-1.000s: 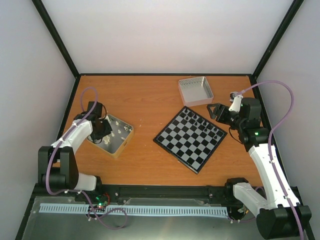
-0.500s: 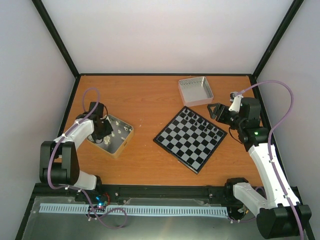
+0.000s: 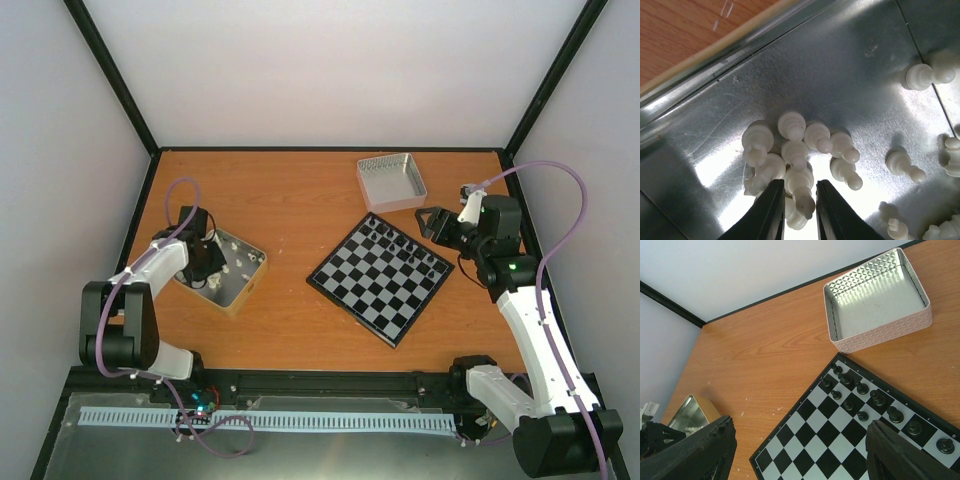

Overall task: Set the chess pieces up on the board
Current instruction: Pick up the chess piece from the storage box.

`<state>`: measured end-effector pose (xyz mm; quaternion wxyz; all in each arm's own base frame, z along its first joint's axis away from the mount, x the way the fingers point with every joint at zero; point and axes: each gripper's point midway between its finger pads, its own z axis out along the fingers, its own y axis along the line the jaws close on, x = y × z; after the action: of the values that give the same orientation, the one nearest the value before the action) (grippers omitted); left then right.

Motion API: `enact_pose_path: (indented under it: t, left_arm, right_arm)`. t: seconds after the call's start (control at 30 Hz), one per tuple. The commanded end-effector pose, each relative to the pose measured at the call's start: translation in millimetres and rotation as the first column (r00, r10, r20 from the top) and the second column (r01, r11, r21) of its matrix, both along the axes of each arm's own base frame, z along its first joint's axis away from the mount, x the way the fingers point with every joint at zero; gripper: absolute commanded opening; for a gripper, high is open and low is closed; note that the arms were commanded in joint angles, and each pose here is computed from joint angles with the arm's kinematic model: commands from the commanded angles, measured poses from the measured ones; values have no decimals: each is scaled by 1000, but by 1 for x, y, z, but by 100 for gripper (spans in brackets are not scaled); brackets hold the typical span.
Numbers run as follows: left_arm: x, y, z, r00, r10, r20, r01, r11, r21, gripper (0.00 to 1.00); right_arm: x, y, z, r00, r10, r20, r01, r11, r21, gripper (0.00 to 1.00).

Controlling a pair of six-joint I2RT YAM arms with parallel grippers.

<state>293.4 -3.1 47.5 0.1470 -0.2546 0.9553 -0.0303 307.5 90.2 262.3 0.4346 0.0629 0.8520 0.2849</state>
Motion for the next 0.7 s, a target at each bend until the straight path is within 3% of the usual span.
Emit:
enact_pose_path:
  t: [0.0, 0.3, 0.67]
  left_arm:
    - [6, -1, 19, 999, -3, 43, 3, 1000, -2, 20]
    - [-4, -4, 39, 996, -12, 87, 14, 1000, -18, 30]
    - [-8, -3, 17, 999, -10, 39, 10, 1000, -11, 26]
  right_arm:
    - [1, 1, 5, 1000, -2, 9, 2, 1000, -1, 71]
    - [1, 3, 4, 1000, 7, 8, -7, 1000, 6, 71]
    - [-2, 2, 2, 1000, 4, 12, -4, 1000, 1, 71]
